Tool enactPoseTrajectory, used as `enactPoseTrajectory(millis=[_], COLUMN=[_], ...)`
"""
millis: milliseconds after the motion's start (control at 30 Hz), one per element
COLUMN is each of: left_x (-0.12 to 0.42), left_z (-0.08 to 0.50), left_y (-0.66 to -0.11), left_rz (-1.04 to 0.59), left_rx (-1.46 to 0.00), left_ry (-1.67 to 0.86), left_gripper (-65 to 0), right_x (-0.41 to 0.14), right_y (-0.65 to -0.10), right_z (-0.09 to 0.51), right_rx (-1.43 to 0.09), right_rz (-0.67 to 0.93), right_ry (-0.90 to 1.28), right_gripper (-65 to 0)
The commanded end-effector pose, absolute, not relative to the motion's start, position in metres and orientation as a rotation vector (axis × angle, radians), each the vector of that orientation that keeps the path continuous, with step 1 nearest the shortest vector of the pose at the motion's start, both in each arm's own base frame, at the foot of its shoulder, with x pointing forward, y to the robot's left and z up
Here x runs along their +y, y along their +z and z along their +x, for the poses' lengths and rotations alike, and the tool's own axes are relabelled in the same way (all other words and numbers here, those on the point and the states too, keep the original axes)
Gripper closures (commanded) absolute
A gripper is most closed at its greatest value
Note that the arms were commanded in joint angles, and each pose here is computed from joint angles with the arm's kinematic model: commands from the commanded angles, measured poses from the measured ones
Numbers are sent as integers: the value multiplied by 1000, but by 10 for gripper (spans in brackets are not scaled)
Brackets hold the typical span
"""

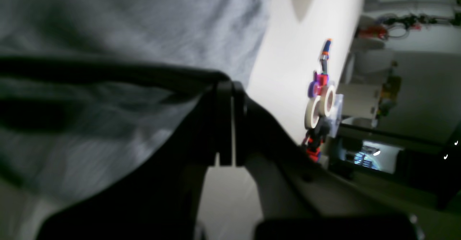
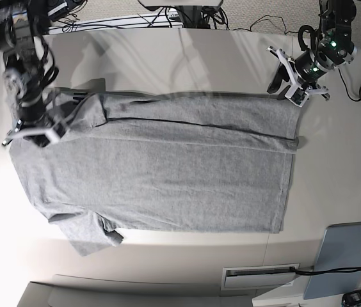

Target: Fold the T-shirt properly

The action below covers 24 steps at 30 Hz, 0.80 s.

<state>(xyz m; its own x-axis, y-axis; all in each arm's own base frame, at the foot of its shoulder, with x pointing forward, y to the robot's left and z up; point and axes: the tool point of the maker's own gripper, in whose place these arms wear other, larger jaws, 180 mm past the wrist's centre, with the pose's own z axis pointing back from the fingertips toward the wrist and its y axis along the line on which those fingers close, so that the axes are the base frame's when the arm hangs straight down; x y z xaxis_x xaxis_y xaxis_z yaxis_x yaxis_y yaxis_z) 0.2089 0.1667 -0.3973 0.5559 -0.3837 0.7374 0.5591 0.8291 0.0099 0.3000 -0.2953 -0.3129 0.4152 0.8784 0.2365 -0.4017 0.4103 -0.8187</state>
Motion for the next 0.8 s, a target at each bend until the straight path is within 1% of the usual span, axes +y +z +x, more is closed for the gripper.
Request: enactPoseTrajectory(millis=[0,367,533,767], left_x=[168,169,170,172], left_z=[214,213,211,211], left_y=[-388,-390,-393,-394], left_rz=[-234,-229,-224,-213], left_rx=[-840,-826,-808,-800], left_ry=[-567,-568,-569,-577], left_gripper=[-153,-153,-153,-153], right_x=[-304,-329,-337,-322], right_y=[-294,-266,-266,-288], right_z=[315,389,411,418], right_rx=[-794,-946,-951,-942], right_rz=[-798,-735,-721,-646], right_ry=[886,699,648,608], right_gripper=[0,0,0,0])
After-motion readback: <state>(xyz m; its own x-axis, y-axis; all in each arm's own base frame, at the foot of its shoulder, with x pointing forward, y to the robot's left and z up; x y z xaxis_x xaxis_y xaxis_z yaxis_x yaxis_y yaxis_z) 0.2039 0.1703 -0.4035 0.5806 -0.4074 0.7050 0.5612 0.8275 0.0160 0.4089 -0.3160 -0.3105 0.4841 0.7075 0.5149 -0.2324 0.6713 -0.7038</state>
